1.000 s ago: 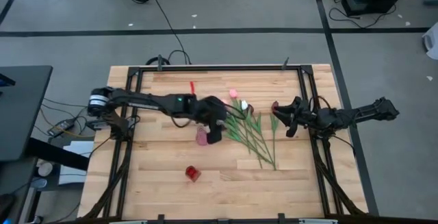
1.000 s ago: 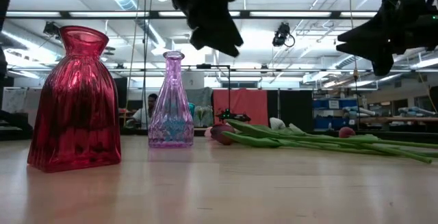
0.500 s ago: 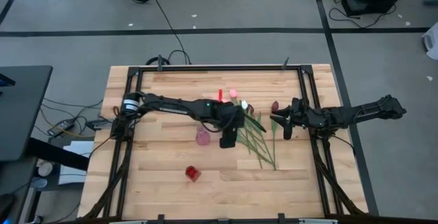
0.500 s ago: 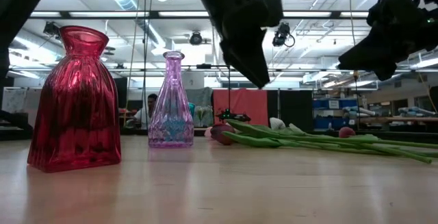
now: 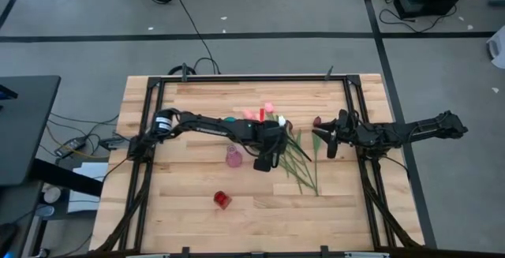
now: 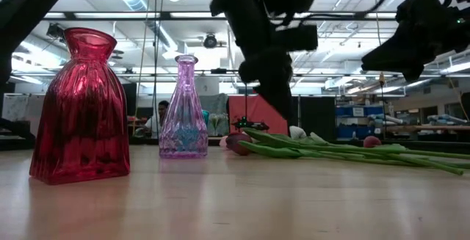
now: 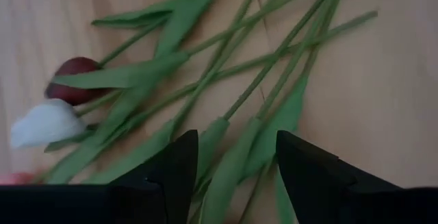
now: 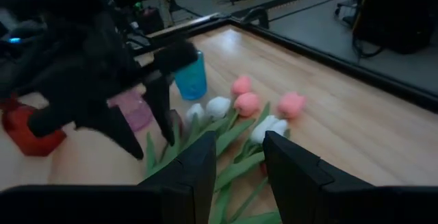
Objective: Sort flowers into vase by color
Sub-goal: Put the middle white tulip into the blue vase
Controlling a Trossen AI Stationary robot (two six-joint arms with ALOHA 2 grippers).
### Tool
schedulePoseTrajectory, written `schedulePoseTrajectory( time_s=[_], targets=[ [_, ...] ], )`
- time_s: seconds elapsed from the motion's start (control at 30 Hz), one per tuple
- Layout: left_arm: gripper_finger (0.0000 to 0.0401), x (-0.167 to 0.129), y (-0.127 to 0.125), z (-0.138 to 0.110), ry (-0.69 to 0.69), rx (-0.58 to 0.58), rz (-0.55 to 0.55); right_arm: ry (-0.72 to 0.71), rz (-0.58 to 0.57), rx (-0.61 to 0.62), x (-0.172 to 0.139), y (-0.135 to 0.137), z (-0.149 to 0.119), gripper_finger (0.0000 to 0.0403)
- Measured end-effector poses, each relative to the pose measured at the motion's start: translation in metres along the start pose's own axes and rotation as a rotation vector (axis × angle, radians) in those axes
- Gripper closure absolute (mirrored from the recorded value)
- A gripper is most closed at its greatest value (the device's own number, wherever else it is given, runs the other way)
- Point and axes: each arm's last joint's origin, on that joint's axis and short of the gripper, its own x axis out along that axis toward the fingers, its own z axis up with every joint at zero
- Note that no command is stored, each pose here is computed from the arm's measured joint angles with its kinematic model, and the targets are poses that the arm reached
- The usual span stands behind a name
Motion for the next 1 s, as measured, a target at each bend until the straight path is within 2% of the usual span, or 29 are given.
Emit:
schedulePoseTrajectory(
  time_s=[0.2,0.33,0.57,0.83,1.0],
  targets=[
    [0.0198,0.024,-0.005,-0.007,0.056,0.065,0.005,-0.019,-0.023,-0.007,0.000,0.000,0.001,0.0267],
    [0.0210,0.033,-0.007,-0.009,0.084,0.126,0.050,-0.031,-0.053,-0.008,0.000,-0.001,0.002,0.0267],
    [0.0280,0.044,-0.011,-0.013,0.114,0.164,0.038,-0.052,-0.070,-0.023,0.001,-0.001,0.003,0.0267],
    [0.0374,0.033,-0.013,-0.007,0.188,0.199,0.065,-0.053,-0.075,-0.023,0.001,-0.001,0.003,0.0267],
    [0.0383,0.003,-0.004,0.008,0.256,0.217,0.116,-0.061,-0.097,-0.022,0.001,-0.002,0.004,0.0267]
  ],
)
